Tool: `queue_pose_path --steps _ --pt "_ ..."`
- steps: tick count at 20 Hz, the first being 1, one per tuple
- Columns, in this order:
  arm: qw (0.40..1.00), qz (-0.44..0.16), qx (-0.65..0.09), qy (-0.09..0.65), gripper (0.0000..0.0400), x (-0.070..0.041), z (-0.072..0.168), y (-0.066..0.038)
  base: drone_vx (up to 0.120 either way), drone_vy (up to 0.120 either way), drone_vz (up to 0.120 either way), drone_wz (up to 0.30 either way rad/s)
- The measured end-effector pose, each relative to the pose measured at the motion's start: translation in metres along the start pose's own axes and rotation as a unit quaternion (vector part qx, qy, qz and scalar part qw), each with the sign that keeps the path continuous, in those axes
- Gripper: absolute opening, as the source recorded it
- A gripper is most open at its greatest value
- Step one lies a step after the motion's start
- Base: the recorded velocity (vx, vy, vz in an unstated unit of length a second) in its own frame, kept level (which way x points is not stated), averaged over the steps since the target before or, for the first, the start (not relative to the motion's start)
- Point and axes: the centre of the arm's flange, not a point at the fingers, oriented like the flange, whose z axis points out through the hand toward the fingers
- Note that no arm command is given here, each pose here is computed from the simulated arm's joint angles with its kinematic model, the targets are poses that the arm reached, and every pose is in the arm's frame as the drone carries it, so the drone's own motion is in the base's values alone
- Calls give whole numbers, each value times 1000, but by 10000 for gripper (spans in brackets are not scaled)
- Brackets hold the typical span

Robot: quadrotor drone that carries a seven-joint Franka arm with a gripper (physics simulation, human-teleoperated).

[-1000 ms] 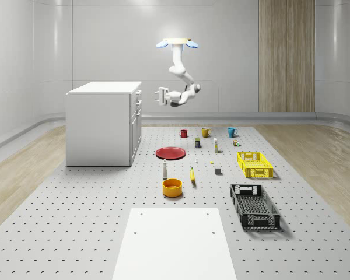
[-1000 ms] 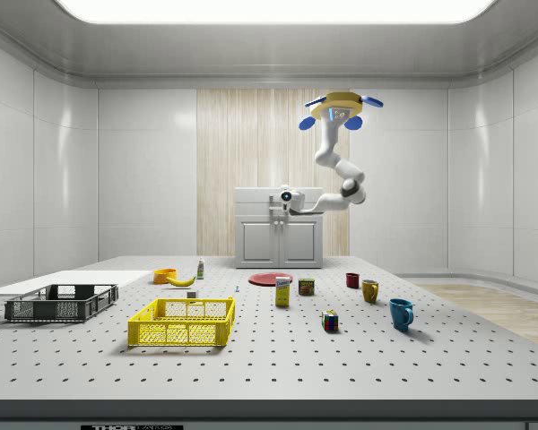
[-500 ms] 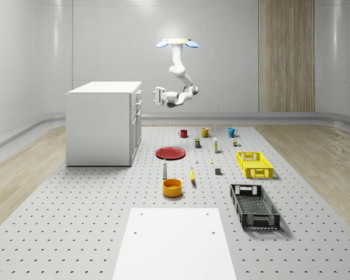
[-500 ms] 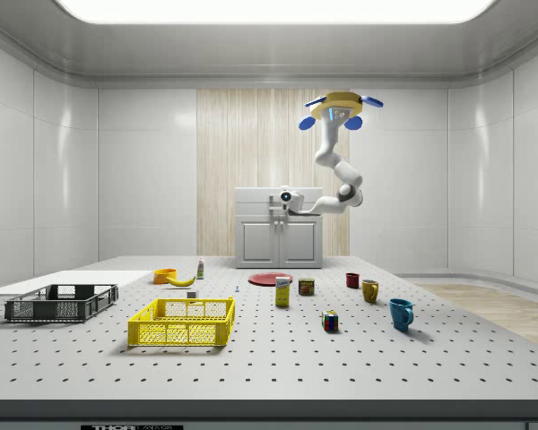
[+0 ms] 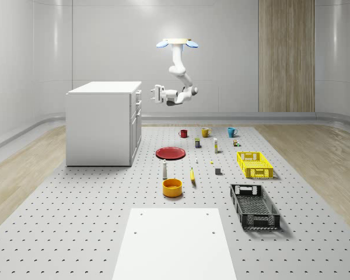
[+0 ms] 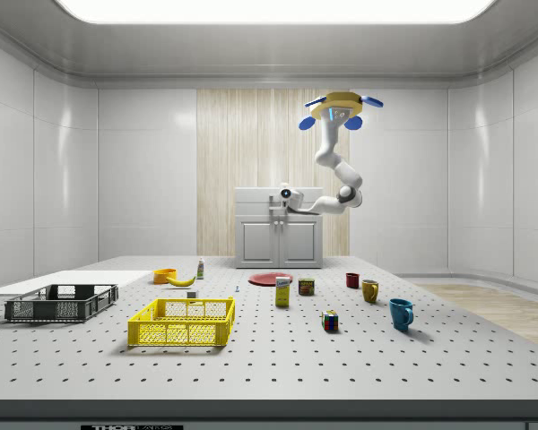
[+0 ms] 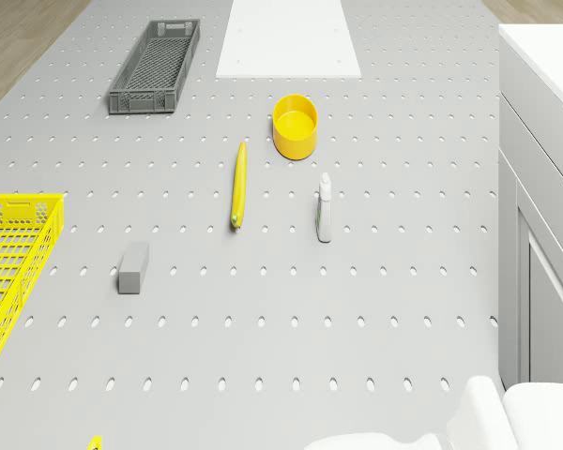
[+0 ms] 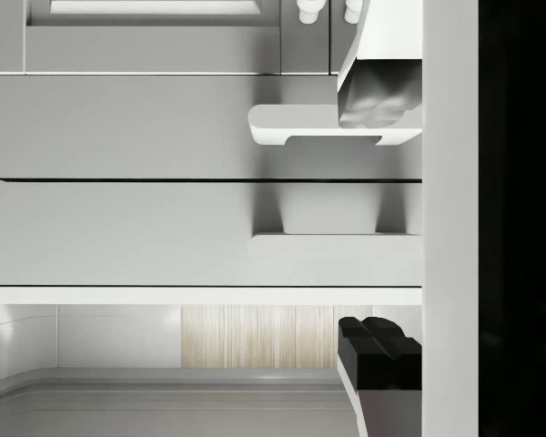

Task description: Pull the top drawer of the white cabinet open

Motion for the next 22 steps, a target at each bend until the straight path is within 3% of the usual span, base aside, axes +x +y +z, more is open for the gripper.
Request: queue_pose_path --steps 12,22 --pt "1000 0 0 0 305 11 4 11 0 0 0 0" --pt "1000 0 0 0 305 14 26 13 0 0 0 0"
